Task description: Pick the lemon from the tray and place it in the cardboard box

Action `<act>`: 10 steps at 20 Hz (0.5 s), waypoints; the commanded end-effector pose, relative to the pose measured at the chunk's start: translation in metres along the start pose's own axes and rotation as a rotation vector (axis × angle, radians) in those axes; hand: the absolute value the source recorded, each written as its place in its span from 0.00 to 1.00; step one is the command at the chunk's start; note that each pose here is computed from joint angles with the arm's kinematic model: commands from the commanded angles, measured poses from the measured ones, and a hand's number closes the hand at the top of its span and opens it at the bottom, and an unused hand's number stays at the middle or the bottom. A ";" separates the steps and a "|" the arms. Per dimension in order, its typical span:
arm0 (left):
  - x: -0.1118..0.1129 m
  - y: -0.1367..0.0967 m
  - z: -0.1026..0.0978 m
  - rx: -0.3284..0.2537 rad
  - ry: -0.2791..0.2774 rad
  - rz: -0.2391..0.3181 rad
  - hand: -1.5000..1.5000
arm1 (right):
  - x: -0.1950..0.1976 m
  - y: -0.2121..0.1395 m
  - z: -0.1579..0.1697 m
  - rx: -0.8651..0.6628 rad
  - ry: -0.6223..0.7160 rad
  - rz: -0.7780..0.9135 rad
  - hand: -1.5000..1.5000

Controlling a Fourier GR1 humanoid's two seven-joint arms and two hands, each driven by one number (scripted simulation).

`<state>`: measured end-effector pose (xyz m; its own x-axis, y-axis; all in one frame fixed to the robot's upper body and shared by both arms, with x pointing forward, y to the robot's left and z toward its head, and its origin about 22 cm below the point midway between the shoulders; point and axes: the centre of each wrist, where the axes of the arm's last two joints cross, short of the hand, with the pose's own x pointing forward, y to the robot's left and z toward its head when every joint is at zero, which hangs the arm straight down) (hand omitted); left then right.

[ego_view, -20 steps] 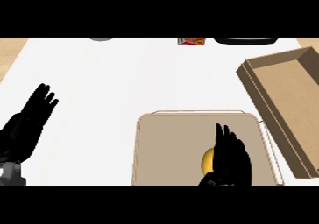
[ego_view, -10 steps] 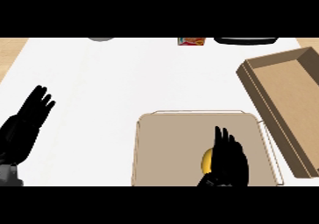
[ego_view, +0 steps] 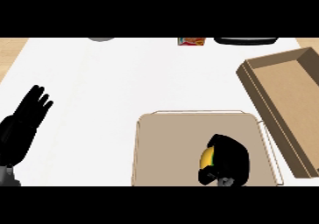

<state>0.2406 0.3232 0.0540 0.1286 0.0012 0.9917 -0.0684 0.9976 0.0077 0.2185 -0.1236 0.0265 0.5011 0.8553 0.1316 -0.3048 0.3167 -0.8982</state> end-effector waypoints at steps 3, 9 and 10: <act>-0.007 -0.008 0.003 0.004 0.002 -0.008 0.50 | 0.002 -0.003 0.000 -0.019 0.059 0.026 1.00; -0.003 -0.008 -0.011 -0.005 -0.023 0.002 0.50 | 0.025 -0.062 -0.076 0.025 -0.116 -0.012 1.00; -0.007 -0.008 -0.014 -0.032 -0.009 0.011 0.50 | 0.025 -0.080 -0.086 0.035 -0.146 -0.011 1.00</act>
<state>0.2463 0.3207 0.0489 0.1235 0.0020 0.9923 -0.0577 0.9983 0.0052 0.2762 -0.1426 0.0368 0.4393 0.8856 0.1507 -0.3116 0.3076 -0.8990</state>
